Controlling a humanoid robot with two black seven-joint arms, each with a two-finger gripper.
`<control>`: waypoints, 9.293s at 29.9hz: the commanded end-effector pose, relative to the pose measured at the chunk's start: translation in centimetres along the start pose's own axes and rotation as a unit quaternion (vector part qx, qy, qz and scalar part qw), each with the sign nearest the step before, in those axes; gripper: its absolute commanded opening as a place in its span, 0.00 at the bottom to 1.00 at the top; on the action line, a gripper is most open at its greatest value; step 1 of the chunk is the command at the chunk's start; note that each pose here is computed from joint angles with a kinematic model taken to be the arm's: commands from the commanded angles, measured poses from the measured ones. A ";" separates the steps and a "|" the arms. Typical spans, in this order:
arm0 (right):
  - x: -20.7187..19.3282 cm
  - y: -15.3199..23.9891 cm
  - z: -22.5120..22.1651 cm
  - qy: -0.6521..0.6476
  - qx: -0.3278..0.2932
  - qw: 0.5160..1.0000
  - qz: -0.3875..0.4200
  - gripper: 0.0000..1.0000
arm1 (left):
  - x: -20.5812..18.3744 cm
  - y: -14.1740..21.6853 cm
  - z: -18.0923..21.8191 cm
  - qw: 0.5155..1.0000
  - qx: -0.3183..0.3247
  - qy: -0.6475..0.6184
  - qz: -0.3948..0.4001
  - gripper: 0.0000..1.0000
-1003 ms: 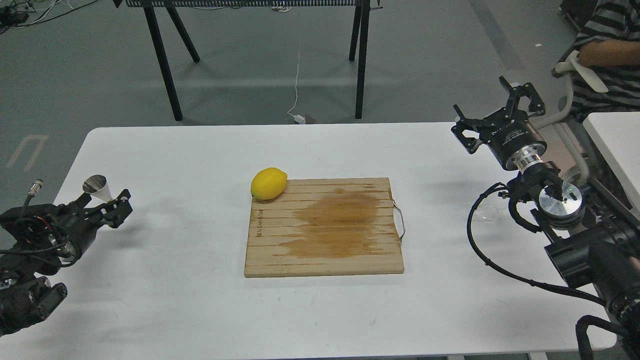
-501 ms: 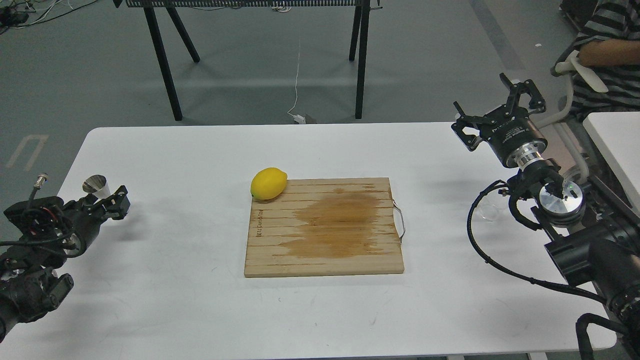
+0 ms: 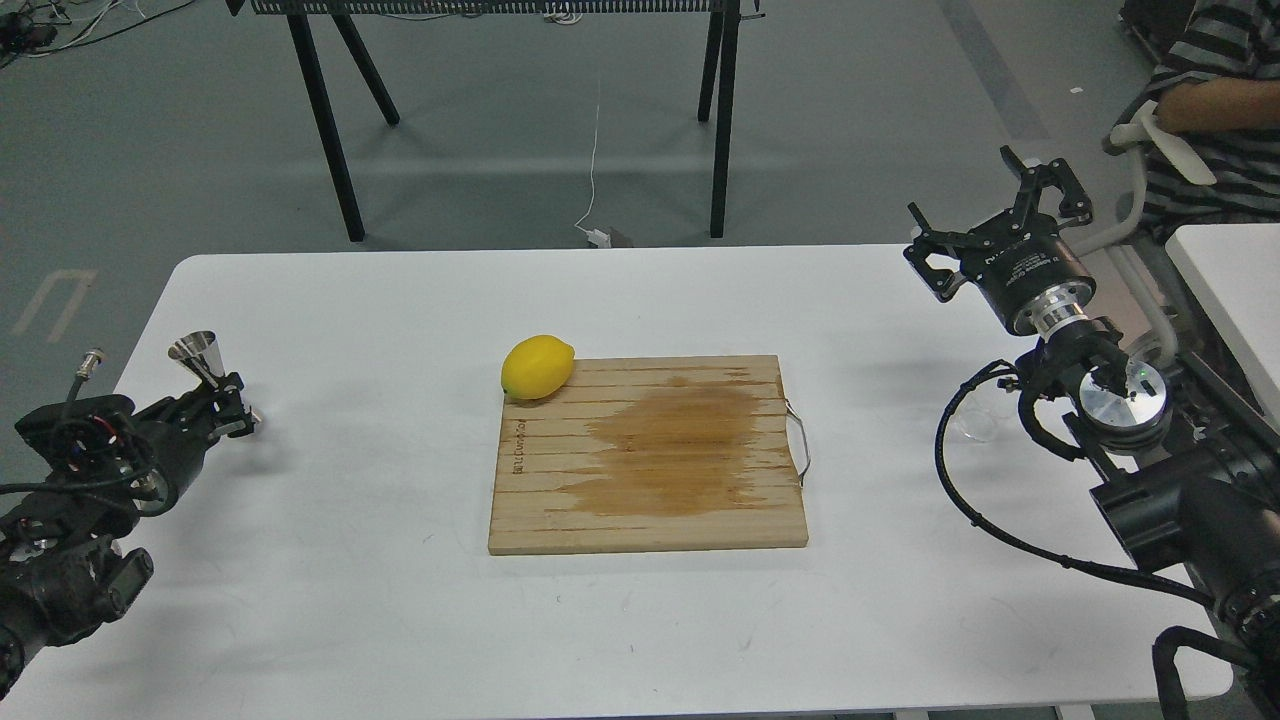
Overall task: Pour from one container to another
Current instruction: 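Close the left gripper around the metal jigger cup, then lift the jigger with the left gripper and carry it onto the cutting board, then set the jigger upright on the board and open the left gripper, then withdraw the left gripper away from the jigger to its raised pose, then lower the right gripper toward the small clear glass cup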
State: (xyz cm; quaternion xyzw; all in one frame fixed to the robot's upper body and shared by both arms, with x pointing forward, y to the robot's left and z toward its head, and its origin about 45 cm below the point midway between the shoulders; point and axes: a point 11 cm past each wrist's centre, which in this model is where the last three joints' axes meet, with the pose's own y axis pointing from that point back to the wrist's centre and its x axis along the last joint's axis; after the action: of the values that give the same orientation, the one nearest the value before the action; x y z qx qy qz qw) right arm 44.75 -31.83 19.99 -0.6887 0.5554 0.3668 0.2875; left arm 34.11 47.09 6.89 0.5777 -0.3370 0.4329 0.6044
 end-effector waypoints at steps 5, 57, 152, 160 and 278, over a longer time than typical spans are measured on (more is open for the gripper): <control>-0.1 0.0 -0.3 0.002 0.002 1.000 -0.001 0.99 | 3.1 -1.1 1.5 0.997 -0.017 -0.021 0.075 0.00; 3.4 2.6 -7.6 0.094 0.003 0.994 0.059 0.99 | 2.2 2.0 41.2 0.853 -0.494 -0.166 0.037 0.00; 2.9 2.3 -7.1 0.091 0.000 0.994 0.053 0.99 | -5.9 1.7 36.3 0.858 -0.469 -0.208 0.019 0.87; 2.9 2.3 -7.1 0.091 0.000 0.994 0.053 0.99 | -6.0 2.1 36.7 0.856 -0.475 -0.202 0.020 0.87; 10.9 18.1 3.8 -0.174 0.040 0.945 0.275 0.99 | 20.7 -3.6 7.6 0.686 -0.257 0.677 0.074 0.99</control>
State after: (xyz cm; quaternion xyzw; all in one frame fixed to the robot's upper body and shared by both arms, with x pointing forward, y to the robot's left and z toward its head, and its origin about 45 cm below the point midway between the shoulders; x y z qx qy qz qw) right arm 27.86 -38.49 10.25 -0.4392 0.6726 0.5176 0.2947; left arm 46.33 42.46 25.00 -0.0769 0.0240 0.6461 0.7590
